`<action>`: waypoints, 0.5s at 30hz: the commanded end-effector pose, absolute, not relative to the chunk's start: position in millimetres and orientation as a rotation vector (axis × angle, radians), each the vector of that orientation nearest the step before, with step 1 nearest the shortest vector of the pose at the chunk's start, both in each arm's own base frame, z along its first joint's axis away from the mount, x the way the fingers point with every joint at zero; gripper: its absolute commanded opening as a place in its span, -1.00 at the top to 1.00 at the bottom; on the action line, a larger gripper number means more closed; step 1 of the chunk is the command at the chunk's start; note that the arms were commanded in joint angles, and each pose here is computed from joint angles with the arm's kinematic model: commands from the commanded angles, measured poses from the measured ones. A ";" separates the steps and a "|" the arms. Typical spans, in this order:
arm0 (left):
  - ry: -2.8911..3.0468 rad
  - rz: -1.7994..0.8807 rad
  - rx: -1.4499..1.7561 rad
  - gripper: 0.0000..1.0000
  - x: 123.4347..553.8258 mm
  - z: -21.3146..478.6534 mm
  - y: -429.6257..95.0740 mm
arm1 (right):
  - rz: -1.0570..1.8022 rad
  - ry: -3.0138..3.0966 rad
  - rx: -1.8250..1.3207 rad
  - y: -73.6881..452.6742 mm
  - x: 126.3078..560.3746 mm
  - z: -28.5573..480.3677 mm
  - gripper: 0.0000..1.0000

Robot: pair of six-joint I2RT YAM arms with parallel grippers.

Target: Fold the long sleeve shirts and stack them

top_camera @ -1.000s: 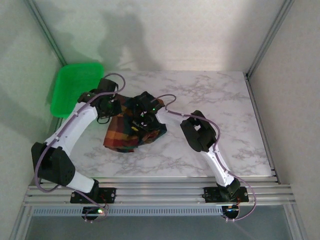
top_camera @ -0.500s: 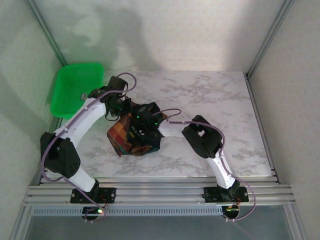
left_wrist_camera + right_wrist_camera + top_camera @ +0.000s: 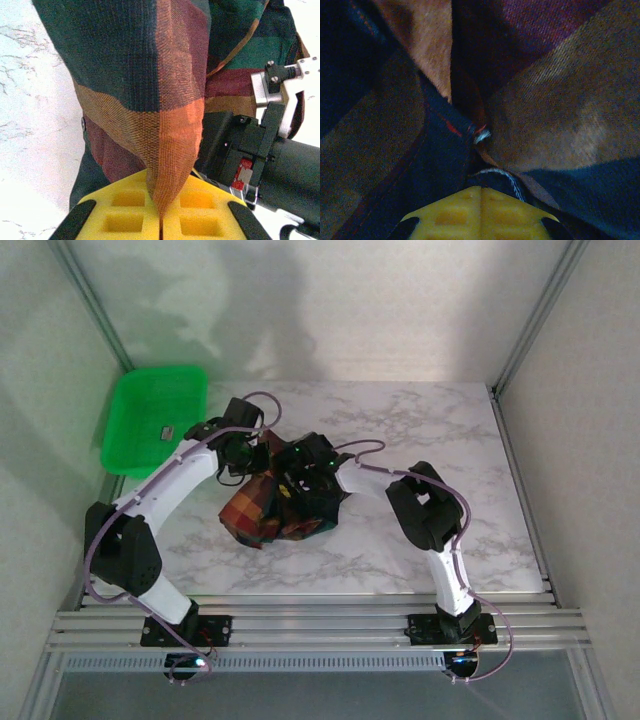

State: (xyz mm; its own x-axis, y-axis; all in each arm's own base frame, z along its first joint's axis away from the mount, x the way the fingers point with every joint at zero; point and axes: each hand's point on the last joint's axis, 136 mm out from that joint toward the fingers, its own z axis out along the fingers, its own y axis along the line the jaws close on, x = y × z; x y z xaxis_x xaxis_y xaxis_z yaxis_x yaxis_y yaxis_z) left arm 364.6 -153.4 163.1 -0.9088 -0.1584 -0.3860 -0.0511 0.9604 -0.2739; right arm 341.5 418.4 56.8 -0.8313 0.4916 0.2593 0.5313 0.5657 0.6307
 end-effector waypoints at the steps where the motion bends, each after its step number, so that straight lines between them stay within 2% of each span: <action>1: 2.696 -0.350 -0.134 1.00 362.5 164.4 -154.3 | -1.021 -2.832 -0.809 394.3 334.0 84.9 0.90; 3: 2.692 -0.352 -0.134 1.00 362.8 166.2 -154.4 | -1.021 -2.865 -0.802 388.0 335.6 88.4 0.90; 6: 2.691 -0.353 -0.131 1.00 362.7 167.1 -154.5 | -1.099 -2.854 -0.833 378.7 365.6 91.2 0.90; 15: 2.678 -0.365 -0.125 1.00 363.7 173.5 -156.8 | -1.143 -2.867 -0.763 408.0 417.3 74.7 0.94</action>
State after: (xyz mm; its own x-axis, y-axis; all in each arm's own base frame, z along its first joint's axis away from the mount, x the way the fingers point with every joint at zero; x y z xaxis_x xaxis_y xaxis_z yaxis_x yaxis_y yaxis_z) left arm 364.4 -153.5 163.0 -0.9091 -0.1580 -0.3854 -0.0510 0.9605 -0.2736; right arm 422.6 400.3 97.4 -0.8695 0.4784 0.1227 0.4195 0.5842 0.6948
